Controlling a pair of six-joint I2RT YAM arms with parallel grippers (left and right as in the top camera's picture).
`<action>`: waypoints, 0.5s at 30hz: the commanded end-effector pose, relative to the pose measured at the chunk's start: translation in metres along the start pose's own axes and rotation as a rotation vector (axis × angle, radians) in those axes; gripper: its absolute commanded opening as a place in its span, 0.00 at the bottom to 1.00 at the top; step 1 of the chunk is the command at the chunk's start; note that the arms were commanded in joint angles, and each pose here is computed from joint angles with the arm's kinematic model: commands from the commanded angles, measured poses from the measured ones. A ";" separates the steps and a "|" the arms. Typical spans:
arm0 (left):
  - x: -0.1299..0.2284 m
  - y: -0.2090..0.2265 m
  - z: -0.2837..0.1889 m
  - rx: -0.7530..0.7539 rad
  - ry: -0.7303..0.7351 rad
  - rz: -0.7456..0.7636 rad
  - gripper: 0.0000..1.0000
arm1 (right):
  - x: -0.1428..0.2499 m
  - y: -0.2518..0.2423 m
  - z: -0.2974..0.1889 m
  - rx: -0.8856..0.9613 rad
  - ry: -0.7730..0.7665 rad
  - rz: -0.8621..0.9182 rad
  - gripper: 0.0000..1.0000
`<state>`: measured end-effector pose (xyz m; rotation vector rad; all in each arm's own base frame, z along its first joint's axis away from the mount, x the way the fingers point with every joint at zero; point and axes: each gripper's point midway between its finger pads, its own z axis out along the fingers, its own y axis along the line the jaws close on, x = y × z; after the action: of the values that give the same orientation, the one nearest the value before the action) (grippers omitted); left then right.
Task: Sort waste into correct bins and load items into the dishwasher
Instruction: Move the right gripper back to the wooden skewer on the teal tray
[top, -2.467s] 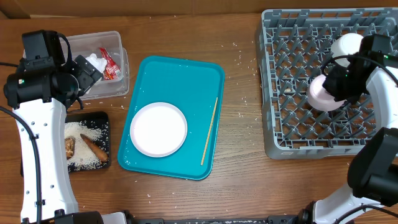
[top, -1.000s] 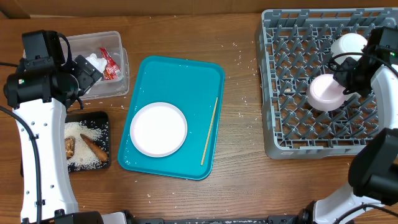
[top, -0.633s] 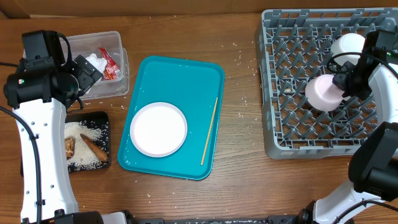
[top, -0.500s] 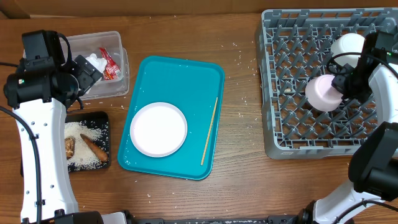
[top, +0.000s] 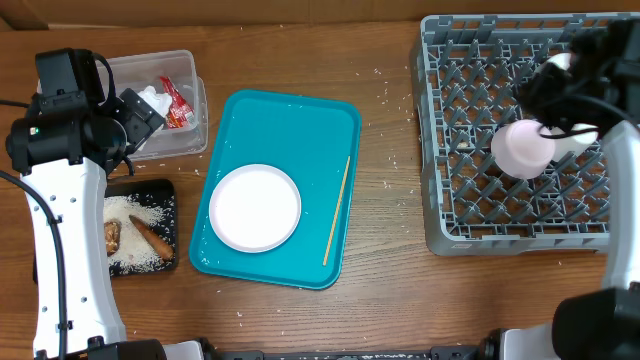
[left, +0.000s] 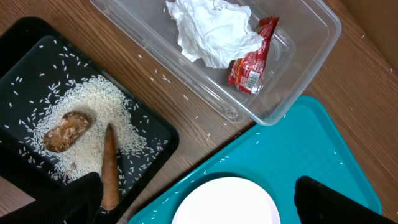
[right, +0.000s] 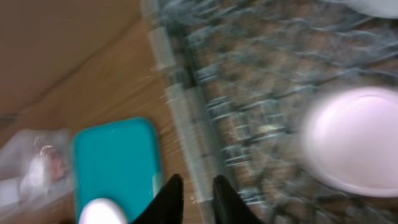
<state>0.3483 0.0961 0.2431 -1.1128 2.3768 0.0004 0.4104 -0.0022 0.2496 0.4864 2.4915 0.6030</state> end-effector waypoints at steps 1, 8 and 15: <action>0.000 -0.001 -0.001 0.003 -0.001 -0.012 1.00 | 0.038 0.068 0.014 -0.162 0.112 -0.145 0.56; 0.000 -0.001 -0.001 0.003 -0.001 -0.012 1.00 | 0.116 0.131 0.059 -0.176 0.286 -0.339 1.00; 0.000 -0.001 -0.001 0.003 -0.001 -0.012 1.00 | 0.183 0.154 0.100 -0.131 0.443 -0.421 1.00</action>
<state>0.3483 0.0961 0.2431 -1.1128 2.3768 0.0004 0.3569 0.2305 0.2032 -0.2627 2.7418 0.8256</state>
